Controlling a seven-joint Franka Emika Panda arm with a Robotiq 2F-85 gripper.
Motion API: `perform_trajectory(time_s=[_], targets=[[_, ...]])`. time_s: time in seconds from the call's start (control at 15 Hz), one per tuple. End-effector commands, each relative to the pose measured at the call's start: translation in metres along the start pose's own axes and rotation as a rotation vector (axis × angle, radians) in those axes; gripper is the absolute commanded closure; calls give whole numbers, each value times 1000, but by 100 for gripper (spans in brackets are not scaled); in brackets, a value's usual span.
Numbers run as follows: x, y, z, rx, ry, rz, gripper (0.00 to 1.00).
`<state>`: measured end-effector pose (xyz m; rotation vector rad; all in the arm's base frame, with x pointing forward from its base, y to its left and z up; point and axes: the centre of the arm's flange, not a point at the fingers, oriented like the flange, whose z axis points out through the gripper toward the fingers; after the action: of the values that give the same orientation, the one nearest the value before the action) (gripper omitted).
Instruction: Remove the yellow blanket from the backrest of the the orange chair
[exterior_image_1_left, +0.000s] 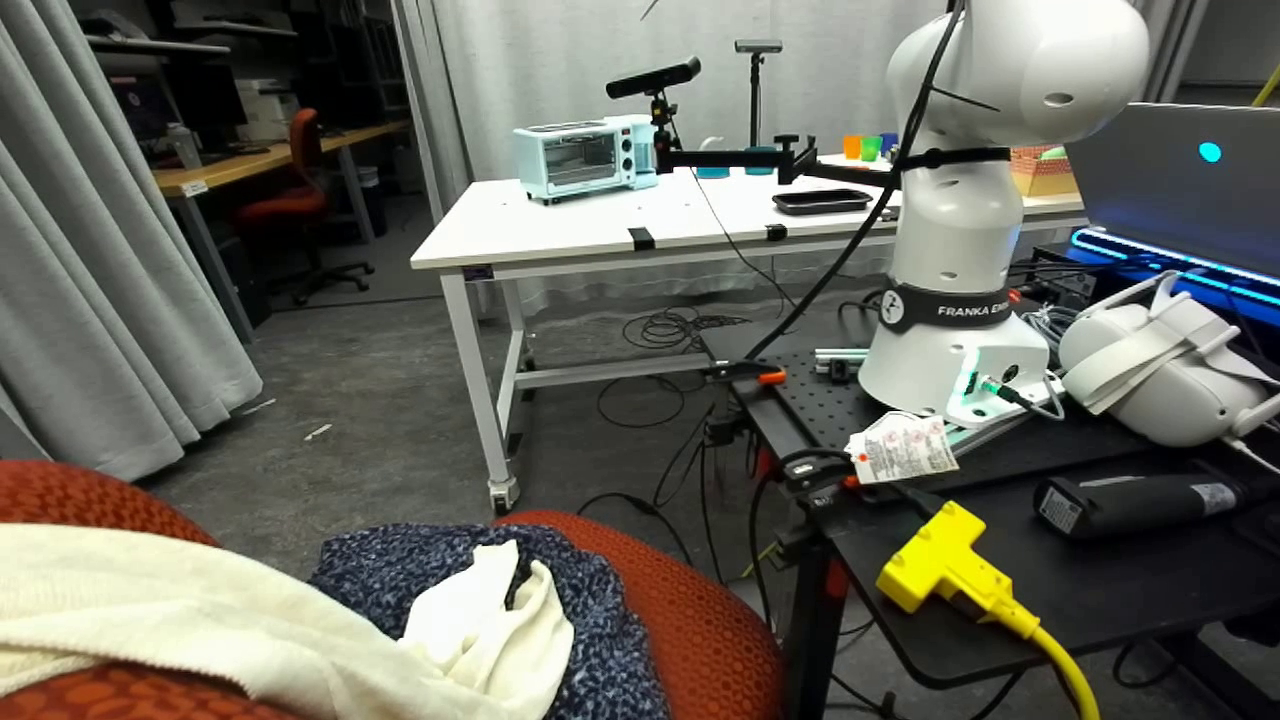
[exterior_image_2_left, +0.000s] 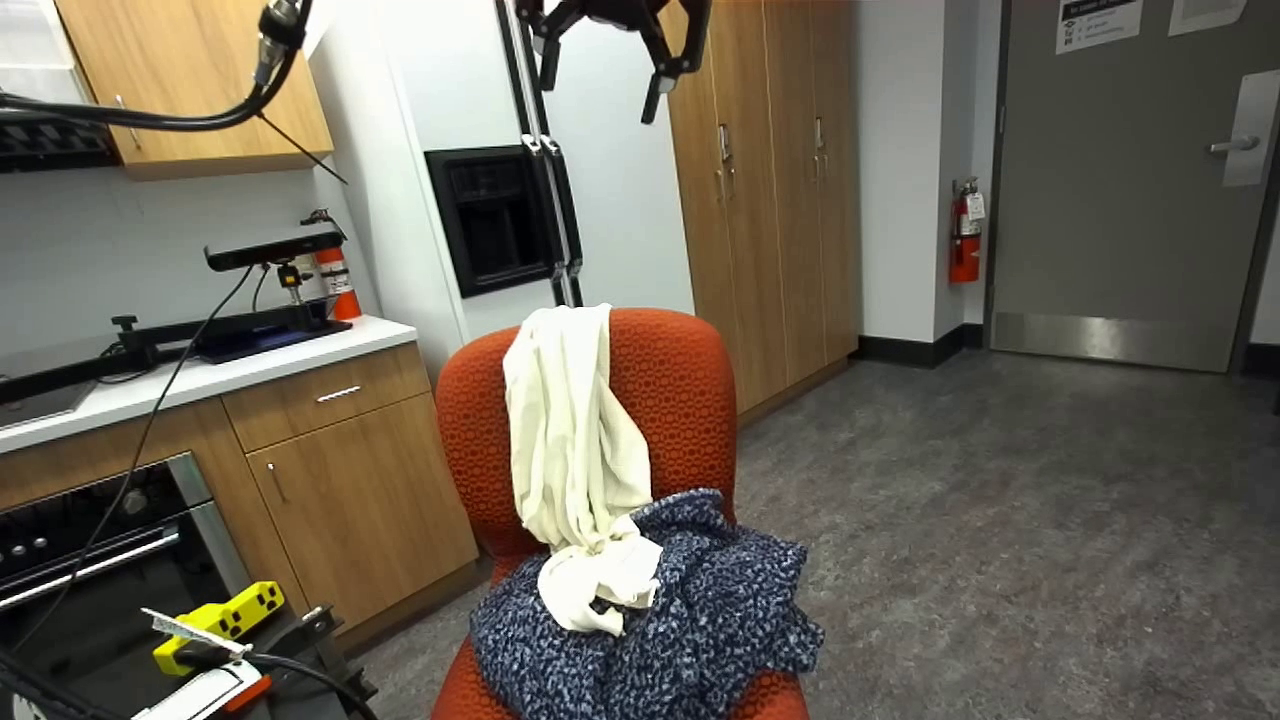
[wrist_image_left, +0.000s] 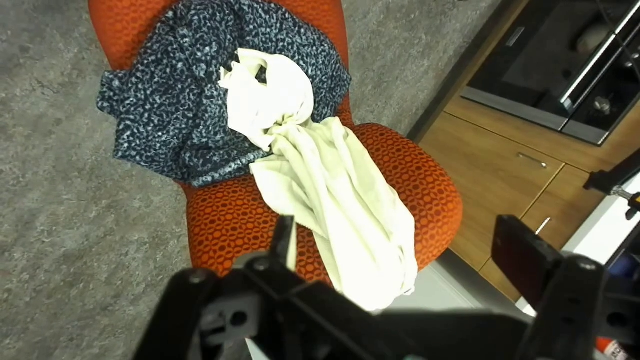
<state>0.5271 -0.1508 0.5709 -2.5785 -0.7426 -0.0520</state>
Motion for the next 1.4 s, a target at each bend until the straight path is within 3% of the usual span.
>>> perform_trajectory(time_s=[0.0, 0.2, 0.87, 1.07, 1.33], targets=[[0, 0, 0, 0, 0, 1, 0], [9, -8, 5, -33, -5, 10, 0], [91, -67, 143, -37, -122, -145, 0], [105, -74, 173, -143, -137, -197, 0], [119, -80, 191, -275, -83, -228, 0]])
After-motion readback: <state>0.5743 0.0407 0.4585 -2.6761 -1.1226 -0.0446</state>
